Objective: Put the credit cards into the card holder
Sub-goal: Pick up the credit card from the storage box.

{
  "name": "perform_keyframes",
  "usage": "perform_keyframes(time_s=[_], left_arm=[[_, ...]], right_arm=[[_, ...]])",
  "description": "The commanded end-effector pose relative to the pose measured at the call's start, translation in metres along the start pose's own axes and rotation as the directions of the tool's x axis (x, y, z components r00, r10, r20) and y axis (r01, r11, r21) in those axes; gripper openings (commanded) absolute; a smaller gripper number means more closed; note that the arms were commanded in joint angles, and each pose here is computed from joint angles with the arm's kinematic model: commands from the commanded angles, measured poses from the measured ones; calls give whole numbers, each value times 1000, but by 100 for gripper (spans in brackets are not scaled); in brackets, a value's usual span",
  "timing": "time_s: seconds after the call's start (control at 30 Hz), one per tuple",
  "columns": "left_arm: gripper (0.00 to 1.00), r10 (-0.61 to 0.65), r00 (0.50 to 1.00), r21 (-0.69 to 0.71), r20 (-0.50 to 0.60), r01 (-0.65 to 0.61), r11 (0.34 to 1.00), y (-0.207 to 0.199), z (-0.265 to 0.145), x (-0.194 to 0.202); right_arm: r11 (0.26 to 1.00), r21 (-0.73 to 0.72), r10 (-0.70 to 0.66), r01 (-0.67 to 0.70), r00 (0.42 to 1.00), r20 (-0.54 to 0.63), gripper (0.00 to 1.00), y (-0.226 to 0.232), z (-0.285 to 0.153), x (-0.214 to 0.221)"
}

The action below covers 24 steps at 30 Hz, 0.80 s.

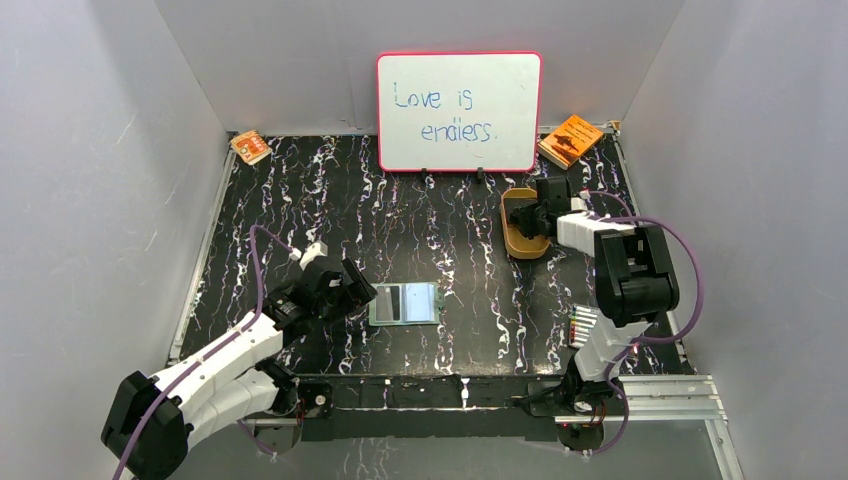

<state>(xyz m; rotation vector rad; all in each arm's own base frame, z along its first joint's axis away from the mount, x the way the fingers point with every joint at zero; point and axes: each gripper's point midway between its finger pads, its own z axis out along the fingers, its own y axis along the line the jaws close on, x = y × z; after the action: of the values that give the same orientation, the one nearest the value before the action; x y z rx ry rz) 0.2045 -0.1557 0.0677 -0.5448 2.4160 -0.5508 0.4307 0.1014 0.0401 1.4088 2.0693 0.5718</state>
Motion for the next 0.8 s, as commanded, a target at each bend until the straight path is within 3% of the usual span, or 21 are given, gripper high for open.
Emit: perform_keyframes(time_s=[0.0,0.77], left_arm=[[79,6,1000,-12,-4,-6,1000,4,-1,2],[78,0,1000,-8,-20,0,1000,2,1,4]], right_arm=[[999,43,-11,11,1000,0,35,-17,-6,0],[999,-28,-19,19,1000,-8,15,1,-28,-1]])
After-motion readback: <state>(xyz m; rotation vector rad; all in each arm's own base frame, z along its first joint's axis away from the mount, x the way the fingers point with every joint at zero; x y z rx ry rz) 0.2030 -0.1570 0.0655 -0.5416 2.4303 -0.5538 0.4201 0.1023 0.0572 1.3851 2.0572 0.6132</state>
